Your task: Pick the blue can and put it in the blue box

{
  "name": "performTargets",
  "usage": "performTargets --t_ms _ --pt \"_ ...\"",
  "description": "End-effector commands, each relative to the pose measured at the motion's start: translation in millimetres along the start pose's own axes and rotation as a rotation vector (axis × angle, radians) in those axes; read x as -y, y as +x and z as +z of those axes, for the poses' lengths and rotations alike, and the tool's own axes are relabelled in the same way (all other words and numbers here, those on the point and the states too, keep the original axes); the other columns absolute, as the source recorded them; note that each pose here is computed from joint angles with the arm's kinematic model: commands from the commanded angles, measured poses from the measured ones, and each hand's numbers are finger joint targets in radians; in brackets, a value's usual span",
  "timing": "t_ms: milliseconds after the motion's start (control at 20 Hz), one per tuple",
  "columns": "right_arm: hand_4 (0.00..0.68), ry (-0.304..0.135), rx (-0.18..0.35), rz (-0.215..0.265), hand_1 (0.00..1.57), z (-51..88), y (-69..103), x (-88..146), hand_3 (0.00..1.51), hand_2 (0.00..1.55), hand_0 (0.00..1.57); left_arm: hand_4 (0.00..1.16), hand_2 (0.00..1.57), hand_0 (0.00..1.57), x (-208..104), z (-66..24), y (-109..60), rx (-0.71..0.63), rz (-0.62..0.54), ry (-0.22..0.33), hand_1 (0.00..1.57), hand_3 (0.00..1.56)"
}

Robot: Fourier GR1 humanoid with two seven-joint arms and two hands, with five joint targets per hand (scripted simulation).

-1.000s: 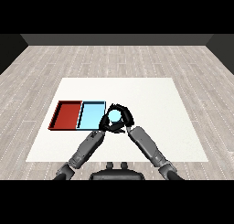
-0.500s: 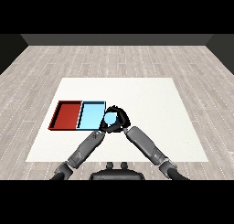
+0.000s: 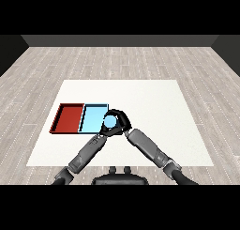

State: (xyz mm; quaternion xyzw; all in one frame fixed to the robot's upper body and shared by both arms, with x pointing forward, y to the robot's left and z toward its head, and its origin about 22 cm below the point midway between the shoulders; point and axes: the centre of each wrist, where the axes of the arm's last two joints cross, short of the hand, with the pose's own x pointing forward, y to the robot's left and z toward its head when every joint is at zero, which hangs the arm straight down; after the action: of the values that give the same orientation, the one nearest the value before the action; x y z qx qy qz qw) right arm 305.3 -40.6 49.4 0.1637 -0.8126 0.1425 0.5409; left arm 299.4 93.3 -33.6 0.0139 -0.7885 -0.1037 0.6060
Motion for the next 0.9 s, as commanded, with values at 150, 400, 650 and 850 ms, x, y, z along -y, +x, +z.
performTargets --t_ms 150,400,650,850 --pt "0.591 0.012 -0.001 -0.071 1.44 -5.1 15.4 -14 1.39 1.45 1.44 0.66 0.71 0.58 9 -15.7 4.0 0.017 0.055 -0.002 0.58 0.50" --pt "0.574 -0.038 -0.003 -0.059 1.43 9.6 0.3 2 1.40 1.46 1.43 0.60 1.40 1.41 15 -4.1 10.6 -0.048 0.138 -0.005 1.41 1.28" --pt "0.000 -0.016 -0.044 -0.183 1.09 -0.9 5.6 1 0.80 1.12 1.09 0.76 1.54 1.57 7 -12.4 2.8 -0.105 0.149 0.012 1.57 1.47" --pt "0.000 -0.042 -0.048 -0.134 0.00 6.8 1.3 6 0.00 0.00 0.00 1.10 1.52 1.57 8 -5.5 -2.3 -0.093 0.163 0.008 1.57 1.45"
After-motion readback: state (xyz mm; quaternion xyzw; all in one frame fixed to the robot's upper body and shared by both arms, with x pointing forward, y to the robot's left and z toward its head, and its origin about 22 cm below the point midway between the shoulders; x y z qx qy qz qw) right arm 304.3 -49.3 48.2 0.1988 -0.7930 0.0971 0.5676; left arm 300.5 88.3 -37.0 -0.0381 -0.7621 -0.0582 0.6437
